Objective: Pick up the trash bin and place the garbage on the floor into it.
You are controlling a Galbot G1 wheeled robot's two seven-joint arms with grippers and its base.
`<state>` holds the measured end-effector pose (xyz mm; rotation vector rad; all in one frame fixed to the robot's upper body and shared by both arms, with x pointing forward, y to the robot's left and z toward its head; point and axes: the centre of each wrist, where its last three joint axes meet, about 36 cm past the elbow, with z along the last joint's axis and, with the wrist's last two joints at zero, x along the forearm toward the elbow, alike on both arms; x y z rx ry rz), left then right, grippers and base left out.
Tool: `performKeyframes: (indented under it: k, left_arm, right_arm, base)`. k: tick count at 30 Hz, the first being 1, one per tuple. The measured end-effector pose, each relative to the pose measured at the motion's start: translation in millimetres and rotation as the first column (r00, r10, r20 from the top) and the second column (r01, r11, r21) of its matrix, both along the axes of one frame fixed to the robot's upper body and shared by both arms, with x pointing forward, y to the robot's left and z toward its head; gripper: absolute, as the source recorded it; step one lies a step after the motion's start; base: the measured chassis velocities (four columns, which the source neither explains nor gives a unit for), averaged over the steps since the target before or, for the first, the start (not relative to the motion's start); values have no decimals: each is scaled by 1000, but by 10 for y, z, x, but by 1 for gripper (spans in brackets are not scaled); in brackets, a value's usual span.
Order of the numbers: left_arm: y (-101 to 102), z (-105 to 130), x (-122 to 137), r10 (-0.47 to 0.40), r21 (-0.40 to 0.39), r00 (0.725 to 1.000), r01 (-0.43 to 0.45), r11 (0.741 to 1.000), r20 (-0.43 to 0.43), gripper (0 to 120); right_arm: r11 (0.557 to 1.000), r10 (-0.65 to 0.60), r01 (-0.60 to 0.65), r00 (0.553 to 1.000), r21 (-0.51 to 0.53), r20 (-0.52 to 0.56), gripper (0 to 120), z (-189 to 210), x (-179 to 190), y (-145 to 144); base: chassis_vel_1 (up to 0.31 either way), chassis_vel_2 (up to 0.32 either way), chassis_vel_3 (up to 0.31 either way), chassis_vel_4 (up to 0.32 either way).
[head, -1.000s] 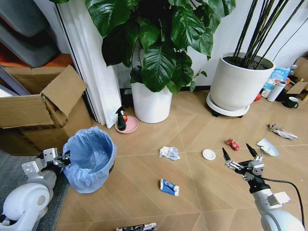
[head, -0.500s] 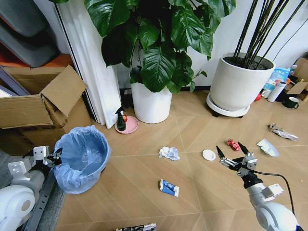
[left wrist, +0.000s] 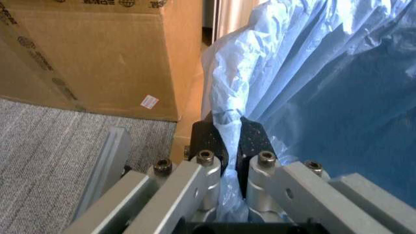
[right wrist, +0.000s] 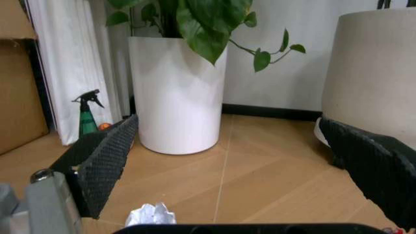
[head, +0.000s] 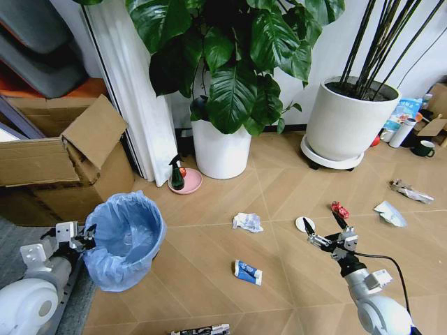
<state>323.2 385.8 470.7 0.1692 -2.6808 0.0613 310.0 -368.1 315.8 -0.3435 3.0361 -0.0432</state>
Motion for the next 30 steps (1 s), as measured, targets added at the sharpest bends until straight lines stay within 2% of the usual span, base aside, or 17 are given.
performKeyframes:
  k: [13, 15, 17, 18, 19, 21, 22, 27, 30]
  left_arm:
    - [-45, -7, 63, 2, -14, 1000, -2, 1000, 15, 0]
    - [-15, 153, 148, 24, -29, 995, -21, 999, 93, 0]
    - [47, 329, 201, 27, -25, 992, -24, 999, 127, 0]
    - [47, 329, 201, 27, -25, 992, -24, 999, 127, 0]
    - [97, 482, 232, 18, -18, 992, -16, 1000, 127, 0]
    - [128, 639, 230, -17, 19, 995, 15, 1000, 98, 0]
    - [119, 660, 214, -30, 33, 996, 27, 999, 87, 0]
    - [57, 662, 136, -53, 43, 997, 51, 998, 56, 0]
    - [79, 641, 56, -43, 49, 998, 41, 998, 38, 0]
  right_arm:
    - [1000, 11, -11, 1000, -9, 19, 100, 19, -20, -13]
    - [1000, 19, -19, 1000, -15, 19, 100, 43, 14, 7]
    - [1000, 22, -22, 1000, -16, 10, 100, 76, 35, 18]
    - [1000, 22, -22, 1000, -16, 10, 100, 76, 35, 18]
    - [1000, 16, -16, 1000, 11, -12, 100, 130, 64, 48]
    - [991, 2, 11, 995, 131, -96, 100, 345, 171, 158]
    - [988, -1, 19, 993, 156, -115, 100, 428, 223, 200]
    - [983, 28, 0, 988, 184, -149, 100, 734, 397, 292]
    - [988, 89, -65, 981, 140, -171, 100, 810, 467, 253]
  base:
    - [25, 26, -21, -21]
    - [0, 0, 0, 0]
    - [0, 0, 0, 0]
    - [0, 0, 0, 0]
    - [0, 0, 0, 0]
    - [0, 0, 0, 0]
    - [0, 0, 0, 0]
    - [0, 0, 0, 0]
    - [0, 0, 0, 0]
